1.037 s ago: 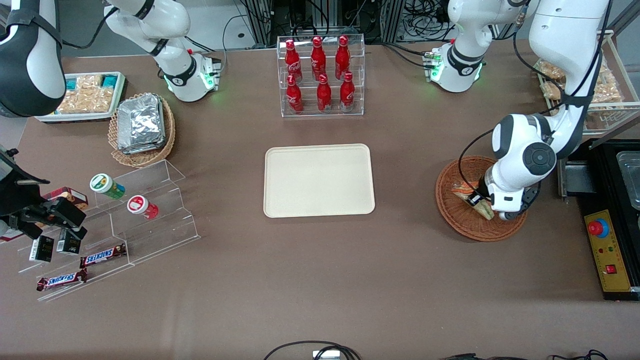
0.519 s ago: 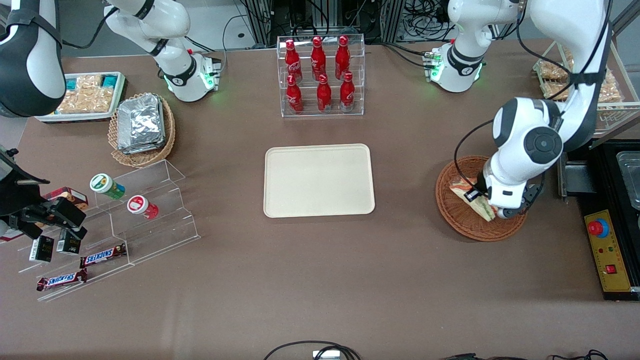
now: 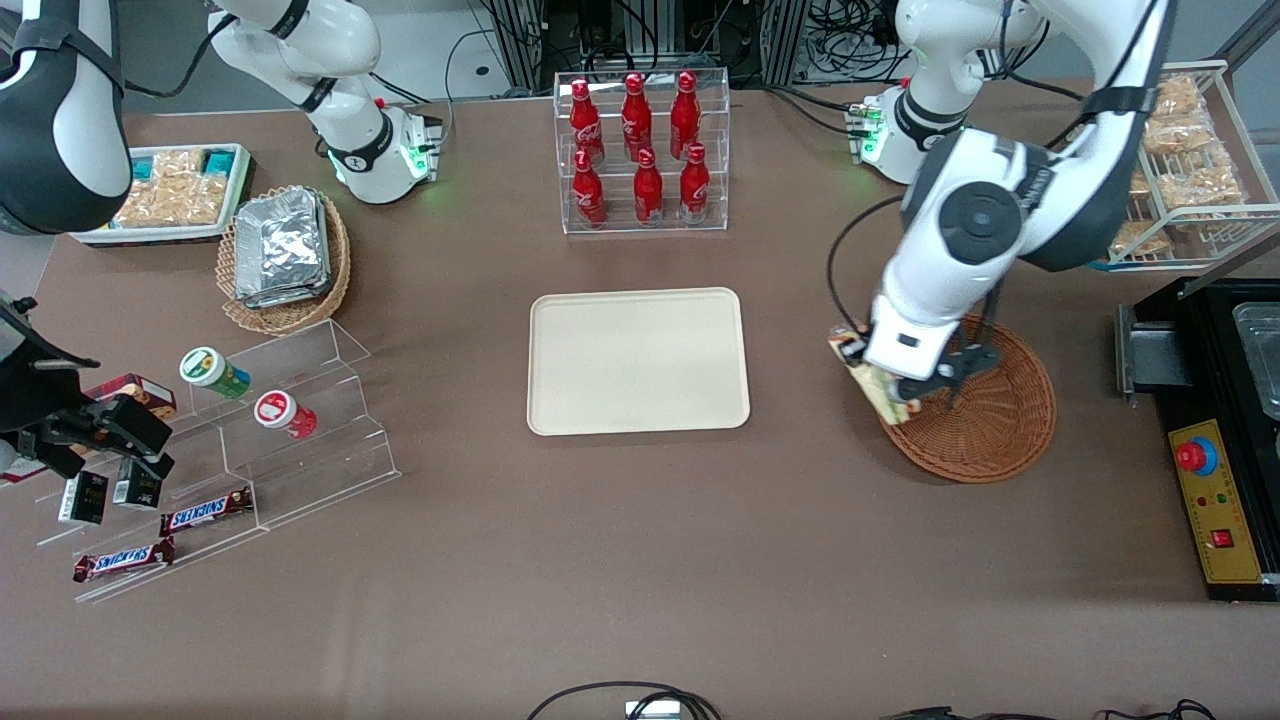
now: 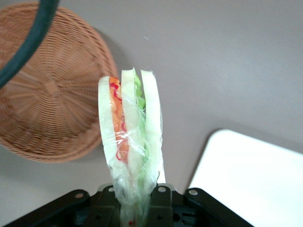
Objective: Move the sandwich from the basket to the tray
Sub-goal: 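Lift the sandwich and carry it with the left gripper over the tray, then lower the sandwich onto the tray and open the left gripper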
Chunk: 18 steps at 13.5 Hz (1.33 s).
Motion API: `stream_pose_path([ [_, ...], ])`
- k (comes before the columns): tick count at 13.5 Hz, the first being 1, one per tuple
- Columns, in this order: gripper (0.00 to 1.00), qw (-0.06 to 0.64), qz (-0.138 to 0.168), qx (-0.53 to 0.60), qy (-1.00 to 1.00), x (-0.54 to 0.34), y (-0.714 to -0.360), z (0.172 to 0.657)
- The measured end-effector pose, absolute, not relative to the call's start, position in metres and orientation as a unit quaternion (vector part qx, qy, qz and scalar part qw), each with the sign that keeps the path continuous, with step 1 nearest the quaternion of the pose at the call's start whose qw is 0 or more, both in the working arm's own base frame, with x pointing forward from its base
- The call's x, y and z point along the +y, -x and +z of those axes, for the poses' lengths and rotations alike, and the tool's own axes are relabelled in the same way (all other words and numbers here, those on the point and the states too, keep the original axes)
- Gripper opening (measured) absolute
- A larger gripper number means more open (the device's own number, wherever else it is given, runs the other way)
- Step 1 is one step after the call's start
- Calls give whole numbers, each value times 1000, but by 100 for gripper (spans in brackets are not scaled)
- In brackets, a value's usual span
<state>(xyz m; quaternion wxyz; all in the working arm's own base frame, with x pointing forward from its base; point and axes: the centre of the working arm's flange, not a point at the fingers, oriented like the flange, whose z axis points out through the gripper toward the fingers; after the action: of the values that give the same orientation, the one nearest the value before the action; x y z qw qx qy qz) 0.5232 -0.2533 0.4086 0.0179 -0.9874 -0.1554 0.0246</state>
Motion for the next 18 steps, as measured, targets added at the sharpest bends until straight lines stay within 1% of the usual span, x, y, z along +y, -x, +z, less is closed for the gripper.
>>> stream_pose_path([
  [2,15,13,24,-117,993,-287,-512,397],
  [7,15,31,24,-16,999,-352,-475,370],
  [9,15,27,29,12,999,-372,-463,359],
  [13,15,19,25,84,996,-420,-431,332],
  [16,17,5,33,109,993,-450,-408,309],
  [18,18,17,31,106,994,-457,-403,286],
])
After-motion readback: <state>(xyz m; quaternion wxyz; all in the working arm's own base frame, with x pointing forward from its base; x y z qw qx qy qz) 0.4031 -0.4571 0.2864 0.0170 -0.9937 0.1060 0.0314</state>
